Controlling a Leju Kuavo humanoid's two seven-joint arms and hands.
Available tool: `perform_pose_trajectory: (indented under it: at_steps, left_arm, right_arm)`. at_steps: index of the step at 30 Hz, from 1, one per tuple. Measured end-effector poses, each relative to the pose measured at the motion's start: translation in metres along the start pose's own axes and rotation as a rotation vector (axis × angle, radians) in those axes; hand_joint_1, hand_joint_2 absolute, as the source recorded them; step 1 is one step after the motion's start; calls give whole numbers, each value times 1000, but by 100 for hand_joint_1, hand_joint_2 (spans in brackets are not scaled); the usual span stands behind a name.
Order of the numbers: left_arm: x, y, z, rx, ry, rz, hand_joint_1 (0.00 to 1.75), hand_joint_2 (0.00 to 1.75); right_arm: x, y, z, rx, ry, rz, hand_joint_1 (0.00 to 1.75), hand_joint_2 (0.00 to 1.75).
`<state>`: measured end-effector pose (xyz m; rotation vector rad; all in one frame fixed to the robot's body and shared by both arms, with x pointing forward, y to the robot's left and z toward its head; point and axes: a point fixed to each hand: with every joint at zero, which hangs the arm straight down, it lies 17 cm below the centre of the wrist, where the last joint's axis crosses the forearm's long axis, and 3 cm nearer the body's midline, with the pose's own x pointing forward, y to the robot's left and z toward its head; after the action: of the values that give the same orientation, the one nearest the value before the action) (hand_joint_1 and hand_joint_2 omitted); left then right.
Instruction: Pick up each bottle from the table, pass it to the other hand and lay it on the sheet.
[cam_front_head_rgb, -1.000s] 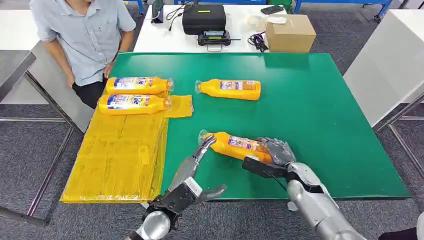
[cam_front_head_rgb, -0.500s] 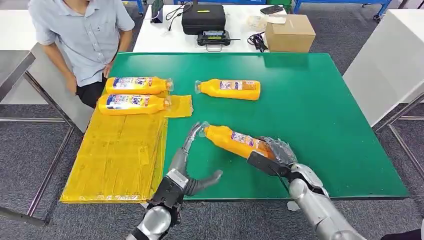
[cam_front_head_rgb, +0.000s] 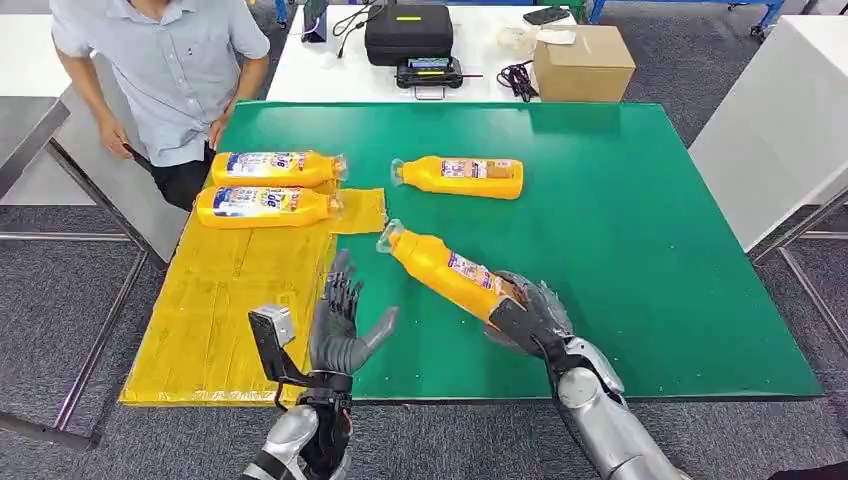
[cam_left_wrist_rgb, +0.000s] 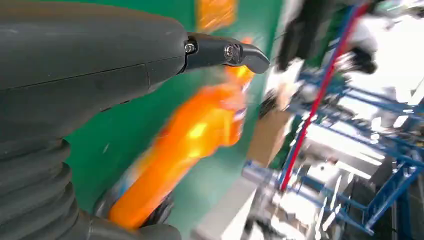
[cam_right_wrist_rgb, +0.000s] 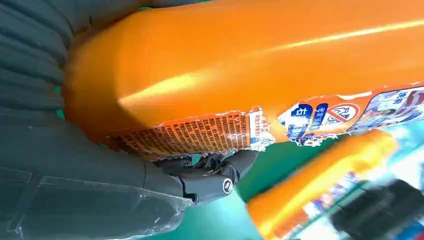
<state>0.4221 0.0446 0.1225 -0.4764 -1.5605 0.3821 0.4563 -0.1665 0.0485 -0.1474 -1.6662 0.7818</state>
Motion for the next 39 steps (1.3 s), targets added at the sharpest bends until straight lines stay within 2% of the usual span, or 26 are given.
perform_pose_trajectory:
  at_steps: [6,13,20,25,29,39]
  left_arm:
    - [-25,-4,12,-36,127,153,0,175]
    - [-28,-7,15,-71,160,253,0,175]
    - [-7,-2,8,-78,69,287,0,175]
    - [-5,-1,8,-77,63,287,0,175]
    - [18,8,-4,-64,-10,292,0,175]
    - [28,14,-11,-63,-45,294,0,175]
  right_arm:
    - [44,5,-7,-10,-115,-88,175,175]
    - [73,27,-9,51,-182,-131,175,175]
    - [89,54,-4,146,-228,-154,175,175]
    - [90,56,-3,151,-231,-155,175,175]
    - [103,81,4,231,-273,-157,175,175]
    - [117,96,7,272,-307,-182,175,175]
